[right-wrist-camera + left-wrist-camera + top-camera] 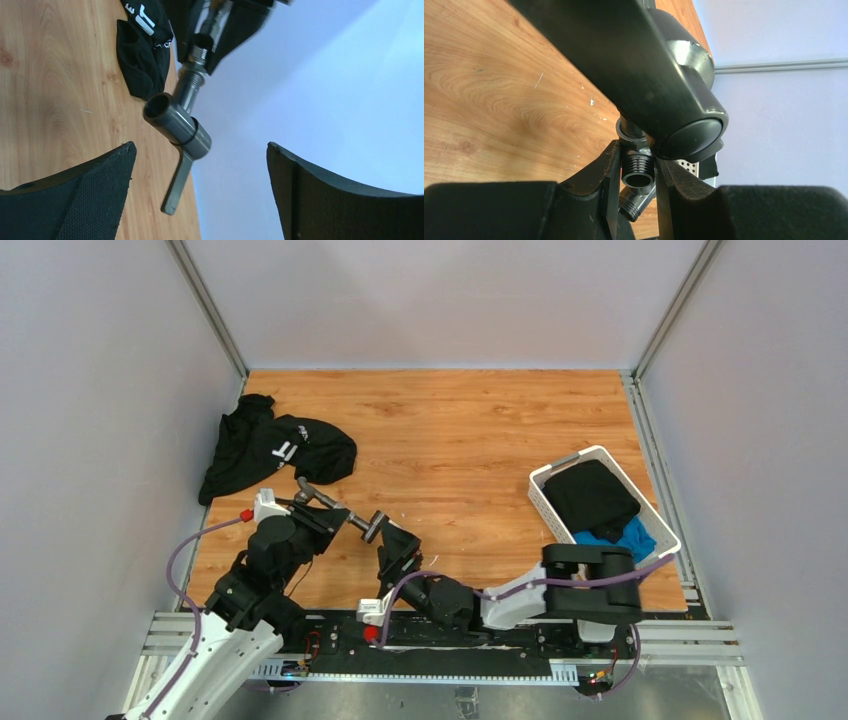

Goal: Install the water faucets
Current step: Screw the water faucet onto the adaptor.

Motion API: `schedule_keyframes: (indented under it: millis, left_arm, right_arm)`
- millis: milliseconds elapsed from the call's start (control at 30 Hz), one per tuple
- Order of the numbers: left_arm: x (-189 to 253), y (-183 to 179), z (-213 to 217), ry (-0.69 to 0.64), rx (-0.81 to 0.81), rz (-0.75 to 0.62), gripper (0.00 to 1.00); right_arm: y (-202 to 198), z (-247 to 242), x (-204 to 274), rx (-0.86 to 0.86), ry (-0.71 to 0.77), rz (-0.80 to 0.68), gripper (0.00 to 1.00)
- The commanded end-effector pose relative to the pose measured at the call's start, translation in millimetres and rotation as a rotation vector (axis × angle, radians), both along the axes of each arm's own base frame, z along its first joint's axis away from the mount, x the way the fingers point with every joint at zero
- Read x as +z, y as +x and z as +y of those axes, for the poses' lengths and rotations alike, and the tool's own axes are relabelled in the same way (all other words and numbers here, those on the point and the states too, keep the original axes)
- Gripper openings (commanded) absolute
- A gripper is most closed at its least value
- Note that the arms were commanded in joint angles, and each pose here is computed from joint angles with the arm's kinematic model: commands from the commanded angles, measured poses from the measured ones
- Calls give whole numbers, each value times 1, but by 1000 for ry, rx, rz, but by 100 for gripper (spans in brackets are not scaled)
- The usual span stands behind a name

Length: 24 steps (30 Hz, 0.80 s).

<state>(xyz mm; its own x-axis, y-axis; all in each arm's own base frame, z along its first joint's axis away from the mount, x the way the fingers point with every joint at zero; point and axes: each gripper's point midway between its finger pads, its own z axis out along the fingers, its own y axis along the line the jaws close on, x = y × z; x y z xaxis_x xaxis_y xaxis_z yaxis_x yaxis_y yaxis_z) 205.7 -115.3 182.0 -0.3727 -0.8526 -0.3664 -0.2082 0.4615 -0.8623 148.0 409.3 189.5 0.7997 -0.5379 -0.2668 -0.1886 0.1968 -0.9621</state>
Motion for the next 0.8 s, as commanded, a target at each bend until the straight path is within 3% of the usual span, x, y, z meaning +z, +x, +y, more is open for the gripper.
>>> schedule_keyframes:
  millis: [0,267,433,633,733,767]
  left_arm:
    - [50,5,-3,-90,6,-119,0]
    - [51,6,-7,-98,-9,-126,0]
    - [52,6,-8,-103,-14,-133,0]
    - [54,6,-8,-105,-12,-140,0]
    - [55,6,-8,-106,-14,-143,0]
    - [54,6,-8,-104,-15,-144,0]
  right_arm:
    - [4,8,37,-86,107,-203,99]
    - [16,23,21,-92,123,-156,95]
    - [26,23,15,-107,151,-110,57]
    - [33,23,4,-122,153,-80,40]
    - [33,22,6,-117,187,-42,27]
    - [33,21,8,-112,209,-14,18]
